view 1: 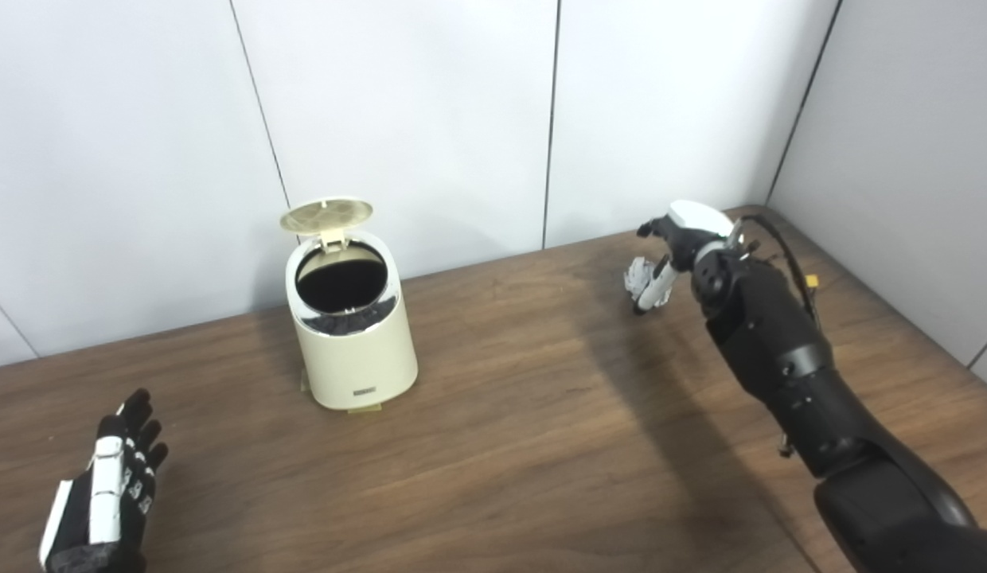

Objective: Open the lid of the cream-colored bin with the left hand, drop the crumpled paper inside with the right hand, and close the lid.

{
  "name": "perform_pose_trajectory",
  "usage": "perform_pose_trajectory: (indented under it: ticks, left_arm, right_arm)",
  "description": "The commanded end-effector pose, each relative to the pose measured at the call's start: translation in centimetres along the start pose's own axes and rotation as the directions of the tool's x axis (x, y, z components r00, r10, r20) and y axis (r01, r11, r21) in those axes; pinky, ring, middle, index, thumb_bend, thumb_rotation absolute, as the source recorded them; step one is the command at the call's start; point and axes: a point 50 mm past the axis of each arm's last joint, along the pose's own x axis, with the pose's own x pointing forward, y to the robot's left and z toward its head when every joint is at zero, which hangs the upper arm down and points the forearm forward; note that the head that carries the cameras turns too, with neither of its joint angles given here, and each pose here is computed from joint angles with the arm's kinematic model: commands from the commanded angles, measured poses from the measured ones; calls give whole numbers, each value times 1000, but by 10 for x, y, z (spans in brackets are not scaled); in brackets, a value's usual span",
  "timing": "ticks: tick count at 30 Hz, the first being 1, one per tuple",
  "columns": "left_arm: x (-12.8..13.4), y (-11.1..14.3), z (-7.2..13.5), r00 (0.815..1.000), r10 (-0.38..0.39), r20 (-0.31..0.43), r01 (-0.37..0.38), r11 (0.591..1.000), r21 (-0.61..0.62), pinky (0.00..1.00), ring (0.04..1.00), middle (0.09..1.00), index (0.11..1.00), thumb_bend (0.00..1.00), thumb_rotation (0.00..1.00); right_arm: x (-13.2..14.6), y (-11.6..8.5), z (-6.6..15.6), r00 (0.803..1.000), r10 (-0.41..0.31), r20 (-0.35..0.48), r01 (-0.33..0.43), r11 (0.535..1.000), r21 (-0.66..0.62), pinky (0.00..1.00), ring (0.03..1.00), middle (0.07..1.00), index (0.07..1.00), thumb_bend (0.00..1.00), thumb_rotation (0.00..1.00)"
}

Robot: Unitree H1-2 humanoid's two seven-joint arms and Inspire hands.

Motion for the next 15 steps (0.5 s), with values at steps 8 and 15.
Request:
perform_pose_trajectory:
  ticks: [8,15]
  left_arm:
    - [3,2,28,995,3,95,-5,1000,18,1000,1000,1000,1000,593,865]
    - [3,1,30,995,-4,97,2,1000,19,1000,1000,1000,1000,596,869]
  right_arm:
    - [13,-29,8,995,-101,14,100,994,37,782,914,931,830,891,106]
    - [17,-24,3,996,-93,2,93,995,24,855,881,913,820,890,104]
